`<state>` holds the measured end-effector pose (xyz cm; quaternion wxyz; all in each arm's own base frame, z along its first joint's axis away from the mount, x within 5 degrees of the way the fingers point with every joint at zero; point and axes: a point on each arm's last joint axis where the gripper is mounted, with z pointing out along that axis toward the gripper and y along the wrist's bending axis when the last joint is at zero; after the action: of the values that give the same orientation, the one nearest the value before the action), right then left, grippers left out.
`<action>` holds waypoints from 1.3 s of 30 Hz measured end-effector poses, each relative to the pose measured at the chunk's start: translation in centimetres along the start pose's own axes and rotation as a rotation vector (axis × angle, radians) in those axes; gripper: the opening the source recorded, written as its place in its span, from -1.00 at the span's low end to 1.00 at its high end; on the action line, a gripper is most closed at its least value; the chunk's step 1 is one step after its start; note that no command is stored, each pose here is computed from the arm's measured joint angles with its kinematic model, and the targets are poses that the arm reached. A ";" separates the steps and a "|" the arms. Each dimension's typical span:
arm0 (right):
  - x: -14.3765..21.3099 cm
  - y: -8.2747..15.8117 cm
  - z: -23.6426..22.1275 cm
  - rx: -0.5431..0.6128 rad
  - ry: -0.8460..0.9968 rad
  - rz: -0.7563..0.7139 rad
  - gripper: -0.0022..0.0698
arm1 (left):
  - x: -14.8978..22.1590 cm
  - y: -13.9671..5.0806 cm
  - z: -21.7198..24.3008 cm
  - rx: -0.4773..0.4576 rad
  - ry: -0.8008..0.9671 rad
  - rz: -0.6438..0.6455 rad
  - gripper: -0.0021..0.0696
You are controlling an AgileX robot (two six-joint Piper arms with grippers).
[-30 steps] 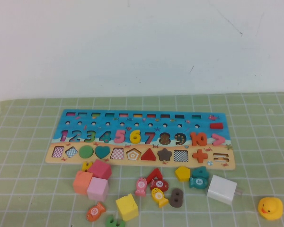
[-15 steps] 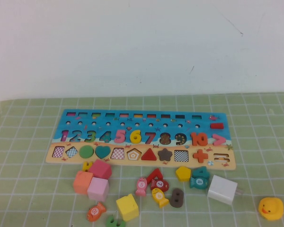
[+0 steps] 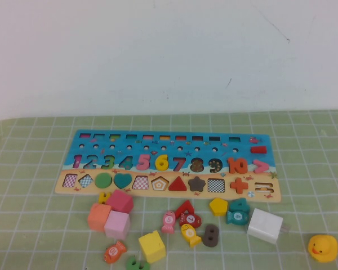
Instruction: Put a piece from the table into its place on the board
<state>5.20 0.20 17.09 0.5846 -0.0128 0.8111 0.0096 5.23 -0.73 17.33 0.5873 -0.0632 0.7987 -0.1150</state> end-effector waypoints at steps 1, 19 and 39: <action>0.2 0.0 0.0 0.000 0.013 0.013 -0.94 | 0.0 0.0 0.0 0.000 0.000 0.003 -0.95; 0.2 0.0 0.0 0.005 0.018 0.074 -0.94 | 0.0 0.0 0.0 0.000 0.000 0.008 -0.95; 0.2 -0.1 0.0 0.011 0.018 0.052 -0.94 | 0.0 0.0 0.0 0.000 0.000 0.010 -0.95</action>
<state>5.15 0.11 16.88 0.5768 0.0117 0.8166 0.0203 5.23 -0.73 17.33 0.5879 -0.0591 0.7990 -0.1120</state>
